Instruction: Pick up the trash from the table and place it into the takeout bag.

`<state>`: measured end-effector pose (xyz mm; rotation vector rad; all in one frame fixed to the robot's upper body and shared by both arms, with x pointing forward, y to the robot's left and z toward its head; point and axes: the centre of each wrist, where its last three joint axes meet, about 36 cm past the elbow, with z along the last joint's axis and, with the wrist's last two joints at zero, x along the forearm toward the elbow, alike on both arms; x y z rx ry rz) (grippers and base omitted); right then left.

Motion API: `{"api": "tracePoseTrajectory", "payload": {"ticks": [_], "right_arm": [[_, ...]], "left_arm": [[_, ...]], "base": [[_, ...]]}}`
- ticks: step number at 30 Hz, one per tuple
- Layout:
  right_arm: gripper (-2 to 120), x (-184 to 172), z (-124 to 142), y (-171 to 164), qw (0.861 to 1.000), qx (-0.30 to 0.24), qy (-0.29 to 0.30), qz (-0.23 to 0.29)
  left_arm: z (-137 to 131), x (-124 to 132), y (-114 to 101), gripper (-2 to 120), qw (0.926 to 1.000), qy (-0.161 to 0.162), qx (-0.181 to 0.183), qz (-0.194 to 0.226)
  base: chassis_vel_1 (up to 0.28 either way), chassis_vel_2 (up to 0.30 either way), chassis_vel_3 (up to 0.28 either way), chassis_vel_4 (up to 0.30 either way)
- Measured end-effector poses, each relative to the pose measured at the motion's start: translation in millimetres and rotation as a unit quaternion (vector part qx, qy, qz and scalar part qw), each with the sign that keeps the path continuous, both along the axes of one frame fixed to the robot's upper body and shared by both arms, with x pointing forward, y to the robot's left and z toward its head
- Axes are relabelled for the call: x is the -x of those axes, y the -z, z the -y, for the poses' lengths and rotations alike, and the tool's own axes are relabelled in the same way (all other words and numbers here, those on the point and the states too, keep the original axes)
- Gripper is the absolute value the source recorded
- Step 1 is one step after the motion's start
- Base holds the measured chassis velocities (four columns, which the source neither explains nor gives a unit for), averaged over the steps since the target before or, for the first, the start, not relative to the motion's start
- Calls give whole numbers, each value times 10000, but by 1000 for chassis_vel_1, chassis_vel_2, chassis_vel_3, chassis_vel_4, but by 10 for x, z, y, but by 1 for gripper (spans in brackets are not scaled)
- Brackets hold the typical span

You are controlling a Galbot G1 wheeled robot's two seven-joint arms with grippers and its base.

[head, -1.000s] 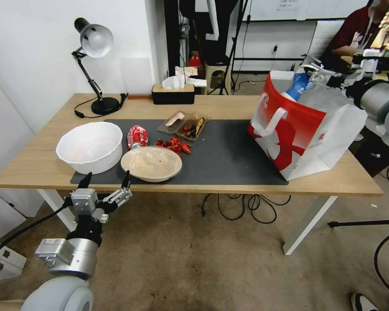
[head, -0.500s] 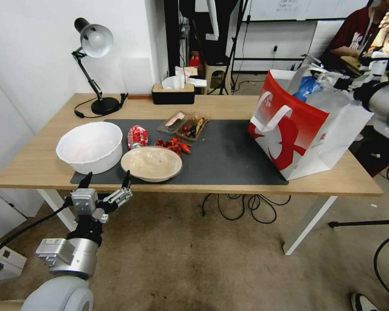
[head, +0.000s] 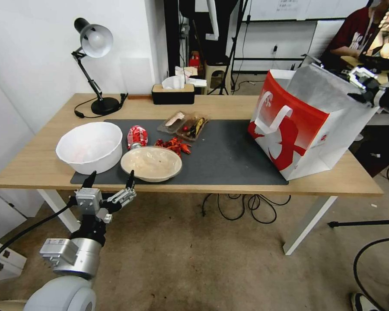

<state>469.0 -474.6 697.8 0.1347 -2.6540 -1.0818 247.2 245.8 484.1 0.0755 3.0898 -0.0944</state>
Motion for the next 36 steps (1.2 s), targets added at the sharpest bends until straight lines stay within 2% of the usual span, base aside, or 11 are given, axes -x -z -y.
{"api": "tracePoseTrajectory", "payload": {"ticks": [7, 11, 12, 15, 16, 20, 21, 23, 27, 33, 36], "right_arm": [[100, 63, -102, -11, 9989, 85, -151, 440], [100, 229, -331, -239, 9898, 309, -507, 1296], [100, 229, -331, -239, 9898, 309, -507, 1296], [100, 437, -566, -420, 9768, 666, -866, 1842], [100, 437, -566, -420, 9768, 666, -866, 1842], [100, 776, -894, -451, 9553, 1383, -1181, 2330], [100, 776, -894, -451, 9553, 1383, -1181, 2330], [100, 972, -1105, -375, 9423, 1760, -1232, 2566], [100, 1265, -1359, -124, 9287, 2032, -1279, 2827], [100, 1570, -1537, 407, 9249, 2183, -1096, 2912], [100, 1698, -1606, 824, 9290, 2420, -810, 2679]], "left_arm": [[-2, -6, -4, 100, 10000, 20, -16, 19], [-6, -18, -9, 100, 10000, 26, -19, 38], [-6, -18, -9, 100, 10000, 26, -19, 38], [-6, -20, -3, 100, 10000, 20, -10, 30], [-6, -20, -3, 100, 10000, 20, -10, 30], [-9, -19, 7, 100, 10000, 10, 2, 14], [-9, -19, 7, 100, 10000, 10, 2, 14], [-17, -17, 6, 100, 10000, 0, 4, 13], [-21, -12, 4, 100, 10000, -8, 20, 12], [-21, -6, -3, 100, 10000, -14, 60, 17], [-17, -6, -3, 100, 10000, -15, 72, 20]], "base": [[0, 0, 0, 0], [0, 0, 0, 0], [0, 0, 0, 0], [0, 0, 0, 0], [0, 0, 0, 0], [0, 0, 0, 0], [0, 0, 0, 0], [0, 0, 0, 0], [0, 0, 0, 0], [0, 0, 0, 0], [0, 0, 0, 0]]}}
